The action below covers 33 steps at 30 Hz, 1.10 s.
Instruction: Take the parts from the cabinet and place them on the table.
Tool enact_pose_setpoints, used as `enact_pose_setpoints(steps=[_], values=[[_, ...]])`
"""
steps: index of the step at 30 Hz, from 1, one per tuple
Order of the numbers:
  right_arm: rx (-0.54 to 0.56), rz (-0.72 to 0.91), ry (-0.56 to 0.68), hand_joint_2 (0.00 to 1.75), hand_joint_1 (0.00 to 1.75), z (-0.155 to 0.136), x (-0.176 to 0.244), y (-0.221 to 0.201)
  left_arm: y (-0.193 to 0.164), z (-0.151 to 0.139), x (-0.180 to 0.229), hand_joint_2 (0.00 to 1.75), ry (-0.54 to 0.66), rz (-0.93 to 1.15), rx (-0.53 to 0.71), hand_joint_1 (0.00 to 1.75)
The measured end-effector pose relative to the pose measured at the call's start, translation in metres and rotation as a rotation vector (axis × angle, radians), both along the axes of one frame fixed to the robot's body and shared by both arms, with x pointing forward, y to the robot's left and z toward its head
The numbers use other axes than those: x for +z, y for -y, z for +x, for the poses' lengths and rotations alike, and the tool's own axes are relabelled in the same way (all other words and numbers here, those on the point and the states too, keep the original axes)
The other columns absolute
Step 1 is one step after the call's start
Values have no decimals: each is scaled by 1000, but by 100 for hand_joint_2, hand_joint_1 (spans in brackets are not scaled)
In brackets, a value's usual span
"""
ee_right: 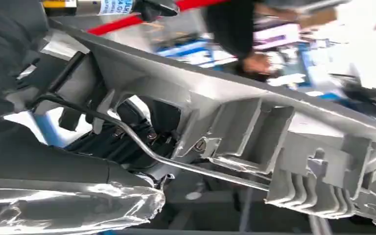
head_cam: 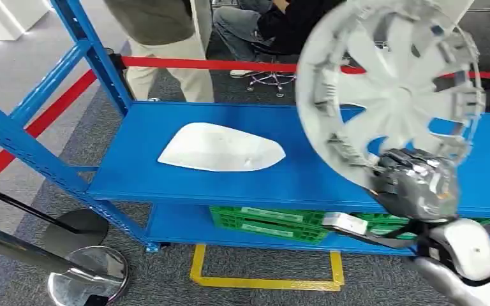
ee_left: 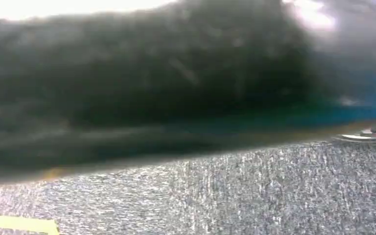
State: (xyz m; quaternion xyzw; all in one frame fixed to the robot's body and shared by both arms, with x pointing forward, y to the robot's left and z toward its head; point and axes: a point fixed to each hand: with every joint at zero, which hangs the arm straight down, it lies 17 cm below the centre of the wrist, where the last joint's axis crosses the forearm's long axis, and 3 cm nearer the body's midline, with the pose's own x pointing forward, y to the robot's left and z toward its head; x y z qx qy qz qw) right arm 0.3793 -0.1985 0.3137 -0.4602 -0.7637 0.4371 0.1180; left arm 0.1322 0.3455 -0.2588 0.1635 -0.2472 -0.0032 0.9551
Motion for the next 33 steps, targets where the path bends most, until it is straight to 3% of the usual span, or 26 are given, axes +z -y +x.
enact_pose_setpoints(steps=[10,21,22,33], values=[[198,96,-9,175,175,-3,19,-94,-1,1,-1,0,-16,-18,-25,0],[266,87,-41,175,171,-14,0,-133,28,-14,-8,0,-95,-196,-105,0],[270,84,-39,175,168,-17,-2,-136,32,-18,-10,175,-118,-221,-118,0],[243,142,-59,175,166,-14,-3,-163,65,-57,-11,175,-301,-408,-267,0]])
